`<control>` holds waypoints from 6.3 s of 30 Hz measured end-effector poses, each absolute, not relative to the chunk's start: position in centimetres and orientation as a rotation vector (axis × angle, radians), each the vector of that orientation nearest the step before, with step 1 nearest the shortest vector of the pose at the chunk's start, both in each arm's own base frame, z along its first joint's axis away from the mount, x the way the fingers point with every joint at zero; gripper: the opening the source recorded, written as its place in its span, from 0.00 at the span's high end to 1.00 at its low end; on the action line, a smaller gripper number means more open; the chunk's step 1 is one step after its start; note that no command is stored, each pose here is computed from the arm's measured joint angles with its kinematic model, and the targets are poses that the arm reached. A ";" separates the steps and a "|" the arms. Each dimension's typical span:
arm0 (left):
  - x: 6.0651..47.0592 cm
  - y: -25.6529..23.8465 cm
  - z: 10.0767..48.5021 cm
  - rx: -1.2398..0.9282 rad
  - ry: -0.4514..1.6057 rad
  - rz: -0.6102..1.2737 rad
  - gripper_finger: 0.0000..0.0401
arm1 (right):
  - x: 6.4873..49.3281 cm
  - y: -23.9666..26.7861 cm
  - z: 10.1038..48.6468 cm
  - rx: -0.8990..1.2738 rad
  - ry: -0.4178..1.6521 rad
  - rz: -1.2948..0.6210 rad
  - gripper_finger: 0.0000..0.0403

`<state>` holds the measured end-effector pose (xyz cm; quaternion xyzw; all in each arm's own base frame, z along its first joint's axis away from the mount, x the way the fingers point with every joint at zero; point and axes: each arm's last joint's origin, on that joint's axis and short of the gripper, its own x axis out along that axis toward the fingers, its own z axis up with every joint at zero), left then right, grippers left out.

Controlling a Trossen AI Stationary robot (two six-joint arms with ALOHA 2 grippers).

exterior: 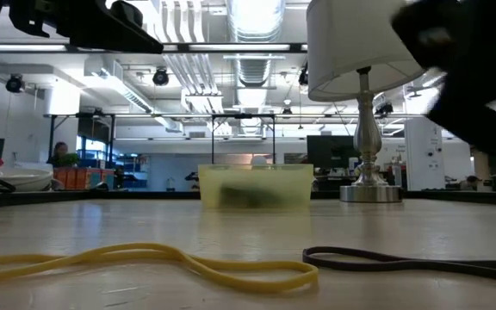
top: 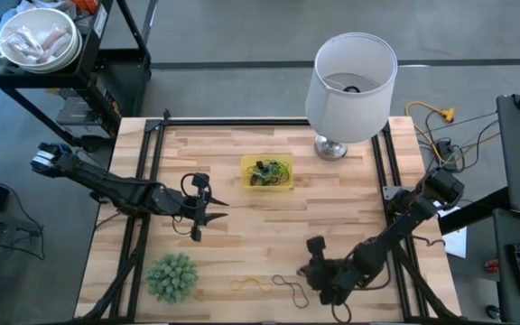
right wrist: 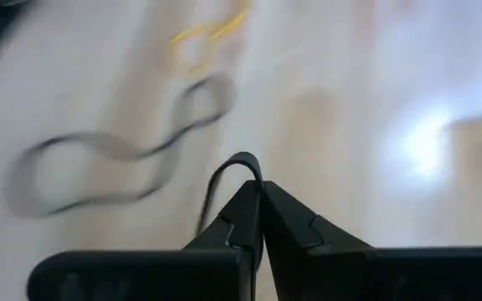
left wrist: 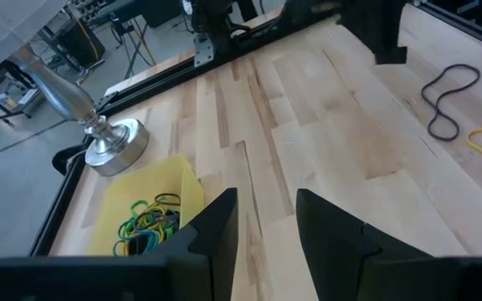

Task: Pick and place rubber bands into bin
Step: Put the black rubber band into the yellow bin, then put the yellow rubber band into the yellow bin

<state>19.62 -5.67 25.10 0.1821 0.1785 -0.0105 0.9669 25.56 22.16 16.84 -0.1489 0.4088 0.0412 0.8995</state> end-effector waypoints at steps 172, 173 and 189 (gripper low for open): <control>34.8 -19.6 15.1 0.140 1.122 -0.332 0.99 | 21.4 12.0 24.1 -0.287 0.743 -0.111 0.83; 34.8 -19.5 15.2 0.159 1.119 -0.321 0.99 | 21.4 12.0 24.1 -0.287 0.743 -0.111 0.83; 34.3 -17.3 21.5 0.468 0.954 0.008 1.00 | 21.4 12.0 24.1 -0.290 0.743 -0.109 0.83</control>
